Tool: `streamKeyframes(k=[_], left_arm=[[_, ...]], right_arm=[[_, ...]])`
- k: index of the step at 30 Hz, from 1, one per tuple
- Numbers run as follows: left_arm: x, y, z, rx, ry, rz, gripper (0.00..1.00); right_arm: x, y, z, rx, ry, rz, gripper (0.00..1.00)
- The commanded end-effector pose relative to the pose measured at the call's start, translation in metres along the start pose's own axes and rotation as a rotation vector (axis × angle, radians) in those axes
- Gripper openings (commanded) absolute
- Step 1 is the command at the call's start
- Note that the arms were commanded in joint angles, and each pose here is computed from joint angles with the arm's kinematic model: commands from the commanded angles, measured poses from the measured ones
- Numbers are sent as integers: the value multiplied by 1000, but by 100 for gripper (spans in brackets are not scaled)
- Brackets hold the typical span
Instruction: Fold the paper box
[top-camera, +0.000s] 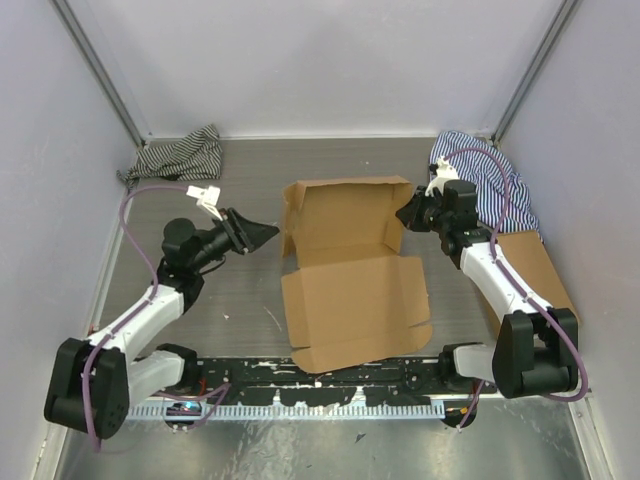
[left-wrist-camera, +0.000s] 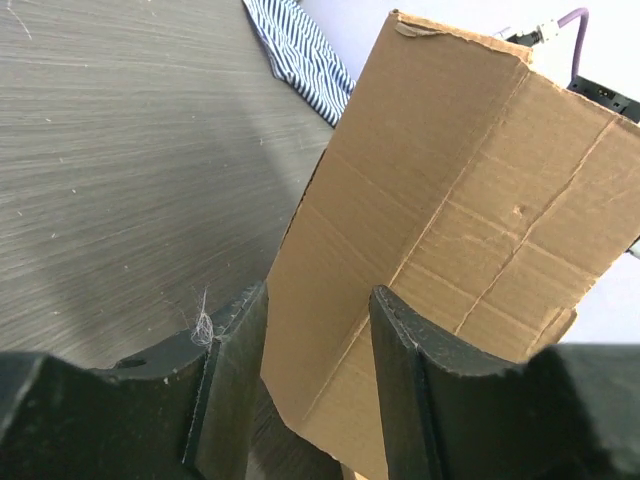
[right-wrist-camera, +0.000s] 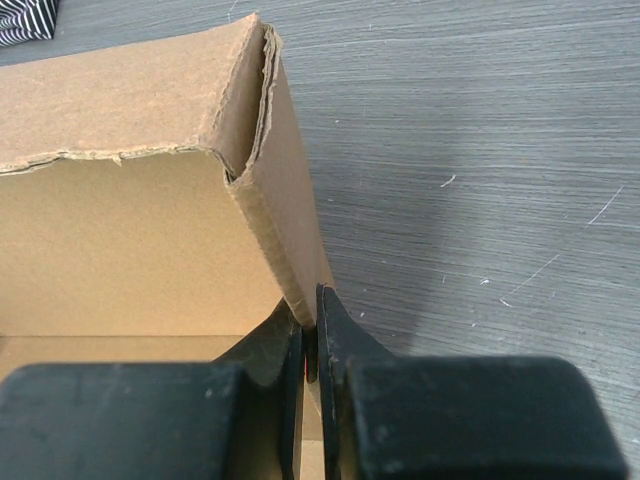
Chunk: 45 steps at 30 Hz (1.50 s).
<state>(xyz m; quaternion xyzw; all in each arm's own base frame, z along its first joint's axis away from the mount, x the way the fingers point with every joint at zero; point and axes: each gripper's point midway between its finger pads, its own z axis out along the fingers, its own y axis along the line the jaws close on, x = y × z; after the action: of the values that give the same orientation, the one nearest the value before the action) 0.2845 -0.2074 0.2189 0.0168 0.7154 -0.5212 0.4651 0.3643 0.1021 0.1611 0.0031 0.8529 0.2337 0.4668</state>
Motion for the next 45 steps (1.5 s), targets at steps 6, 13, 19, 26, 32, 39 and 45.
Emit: streamKeyframes(k=[6, 13, 19, 26, 32, 39, 45], left_arm=[[0, -37, 14, 102, 7, 62, 52], [13, -38, 26, 52, 36, 96, 51], [14, -29, 29, -60, 50, 160, 50], [15, -22, 39, -170, 48, 232, 50], [16, -12, 48, -312, 72, 360, 49], [15, 5, 47, -486, 80, 497, 48], [10, 20, 41, -611, 58, 550, 47]], right_arm=[[-30, 18, -1, -65, -77, -13, 1], [-27, 19, -3, -44, -71, -37, 1], [-26, 25, -4, -50, -76, -52, 1], [-23, 33, -7, -45, -79, -73, 1], [-18, 41, -12, -33, -86, -88, 1], [-17, 51, -20, -44, -101, -104, 1], [-12, 55, -24, -44, -88, -122, 1]])
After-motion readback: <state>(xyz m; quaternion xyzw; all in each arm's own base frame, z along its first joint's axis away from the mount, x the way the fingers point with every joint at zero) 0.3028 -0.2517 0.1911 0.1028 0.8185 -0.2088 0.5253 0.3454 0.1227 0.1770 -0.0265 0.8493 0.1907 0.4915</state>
